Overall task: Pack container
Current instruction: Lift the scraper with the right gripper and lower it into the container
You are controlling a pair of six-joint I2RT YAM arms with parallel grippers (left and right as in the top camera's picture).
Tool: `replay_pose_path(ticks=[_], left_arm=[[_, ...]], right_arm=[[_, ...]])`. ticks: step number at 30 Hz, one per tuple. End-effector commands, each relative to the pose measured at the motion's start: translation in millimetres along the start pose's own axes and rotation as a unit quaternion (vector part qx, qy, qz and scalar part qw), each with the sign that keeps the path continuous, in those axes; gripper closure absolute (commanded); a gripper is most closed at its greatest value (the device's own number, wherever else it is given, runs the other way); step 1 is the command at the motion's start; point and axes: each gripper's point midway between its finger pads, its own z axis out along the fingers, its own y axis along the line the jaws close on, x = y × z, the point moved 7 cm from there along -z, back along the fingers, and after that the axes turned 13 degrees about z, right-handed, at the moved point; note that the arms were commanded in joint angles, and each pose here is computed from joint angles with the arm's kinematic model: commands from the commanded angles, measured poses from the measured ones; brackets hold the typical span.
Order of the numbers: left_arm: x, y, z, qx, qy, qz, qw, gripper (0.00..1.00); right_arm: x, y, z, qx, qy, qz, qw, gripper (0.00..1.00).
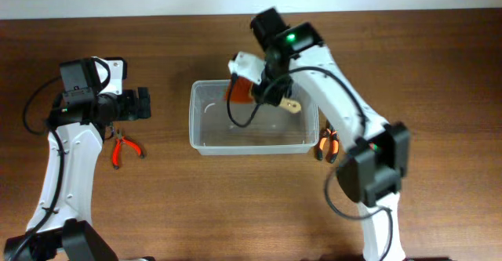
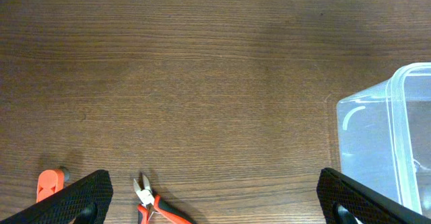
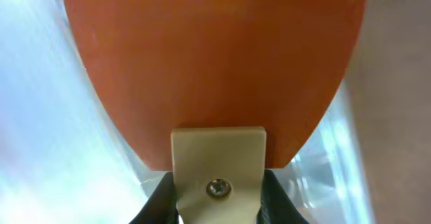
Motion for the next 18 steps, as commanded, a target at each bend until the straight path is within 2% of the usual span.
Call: replay_pose_path(ticks=[1, 4, 6, 8, 11, 12, 14, 15, 16, 17, 18], left_arm=[[-4.0, 2.6, -1.3, 0.002, -0.006, -0.002, 1.000, 0.01], [-4.0, 2.7, -1.3, 0.001, -0.006, -0.002, 1.000, 0.01], [-4.0, 2.6, -1.3, 0.002, -0.006, -0.002, 1.000, 0.01], [-4.0, 2.6, -1.3, 0.002, -0.006, -0.003, 1.000, 0.01], [-4.0, 2.6, -1.3, 0.002, -0.006, -0.002, 1.000, 0.01], [-4.0, 2.6, -1.3, 0.002, -0.006, -0.002, 1.000, 0.01], [-4.1, 2.5, -1.3, 0.002, -0.006, -0.002, 1.000, 0.01], [-4.0, 2.6, -1.3, 0.002, -0.006, -0.002, 1.000, 0.01], [-4.0, 2.6, -1.3, 0.002, -0.006, -0.002, 1.000, 0.01], [-4.0, 2.6, -1.3, 0.002, -0.006, -0.002, 1.000, 0.01], [-4.0, 2.6, -1.3, 0.002, -0.006, -0.002, 1.000, 0.01]], right_arm=[[9.8, -8.4, 37.4, -0.022, 0.039, -0.070, 0.997, 0.96], [14.4, -12.8, 52.1, -0.032, 0.053, -0.091, 0.994, 0.94], [17.1, -16.1, 56.3, -0.034, 0.058, -0.089, 0.994, 0.79], [18.6, -19.2, 55.3, -0.031, 0.058, -0.086, 0.994, 0.70], [17.6, -24.9, 41.9, -0.005, 0.056, -0.058, 0.997, 0.63], [18.1, -27.4, 34.5, 0.010, 0.056, -0.043, 0.997, 0.54], [19.8, -29.3, 17.8, 0.034, 0.059, -0.022, 0.997, 0.48], [23.4, -30.2, 2.3, 0.051, 0.064, -0.018, 0.997, 0.34], [25.1, -30.7, -6.7, 0.062, 0.065, -0.018, 0.996, 0.13], [26.9, -31.8, -18.5, 0.074, 0.061, -0.016, 0.995, 0.01], [28.2, -32.4, -27.8, 0.081, 0.055, -0.014, 0.995, 0.01]])
